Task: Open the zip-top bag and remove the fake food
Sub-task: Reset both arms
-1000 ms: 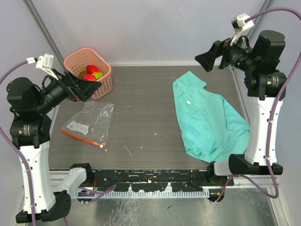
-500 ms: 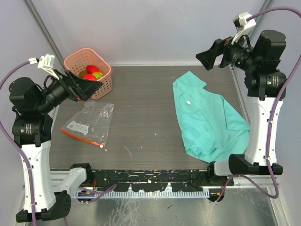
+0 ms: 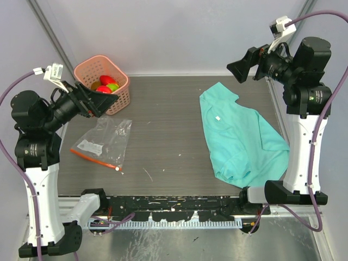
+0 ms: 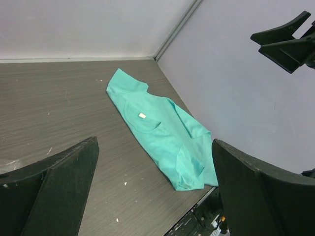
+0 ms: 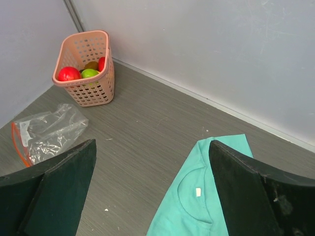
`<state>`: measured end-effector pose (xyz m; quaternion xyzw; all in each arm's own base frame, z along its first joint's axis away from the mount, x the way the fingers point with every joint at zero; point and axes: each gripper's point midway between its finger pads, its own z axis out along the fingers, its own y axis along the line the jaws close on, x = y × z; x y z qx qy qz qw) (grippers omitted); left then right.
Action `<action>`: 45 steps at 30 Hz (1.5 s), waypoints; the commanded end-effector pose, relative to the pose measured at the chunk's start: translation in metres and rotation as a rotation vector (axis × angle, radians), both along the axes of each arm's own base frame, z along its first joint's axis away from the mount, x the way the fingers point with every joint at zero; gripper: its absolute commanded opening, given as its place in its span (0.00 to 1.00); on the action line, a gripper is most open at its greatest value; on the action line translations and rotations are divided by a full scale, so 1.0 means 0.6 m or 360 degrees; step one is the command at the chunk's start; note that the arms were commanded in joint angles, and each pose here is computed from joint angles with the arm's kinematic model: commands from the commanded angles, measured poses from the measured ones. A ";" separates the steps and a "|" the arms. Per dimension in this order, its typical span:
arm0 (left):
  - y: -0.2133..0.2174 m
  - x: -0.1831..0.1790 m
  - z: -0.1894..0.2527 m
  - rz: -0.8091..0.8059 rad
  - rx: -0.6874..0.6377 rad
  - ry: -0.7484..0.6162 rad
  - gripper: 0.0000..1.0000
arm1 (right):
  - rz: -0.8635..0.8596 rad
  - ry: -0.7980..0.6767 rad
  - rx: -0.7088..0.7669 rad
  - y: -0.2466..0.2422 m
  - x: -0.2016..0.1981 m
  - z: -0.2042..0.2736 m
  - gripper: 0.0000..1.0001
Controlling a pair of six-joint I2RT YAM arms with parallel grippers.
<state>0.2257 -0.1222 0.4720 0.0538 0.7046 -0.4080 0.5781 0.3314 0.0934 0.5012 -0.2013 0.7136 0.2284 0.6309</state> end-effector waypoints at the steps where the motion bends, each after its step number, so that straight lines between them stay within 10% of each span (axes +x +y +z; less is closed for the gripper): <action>1: -0.009 -0.014 0.030 -0.0055 -0.0019 -0.0126 0.98 | -0.0046 -0.0121 0.0026 -0.005 -0.021 0.039 1.00; 45: -0.002 -0.004 0.015 -0.0009 0.0007 -0.0123 0.98 | -0.0215 -0.0154 -0.0038 -0.035 -0.008 0.037 1.00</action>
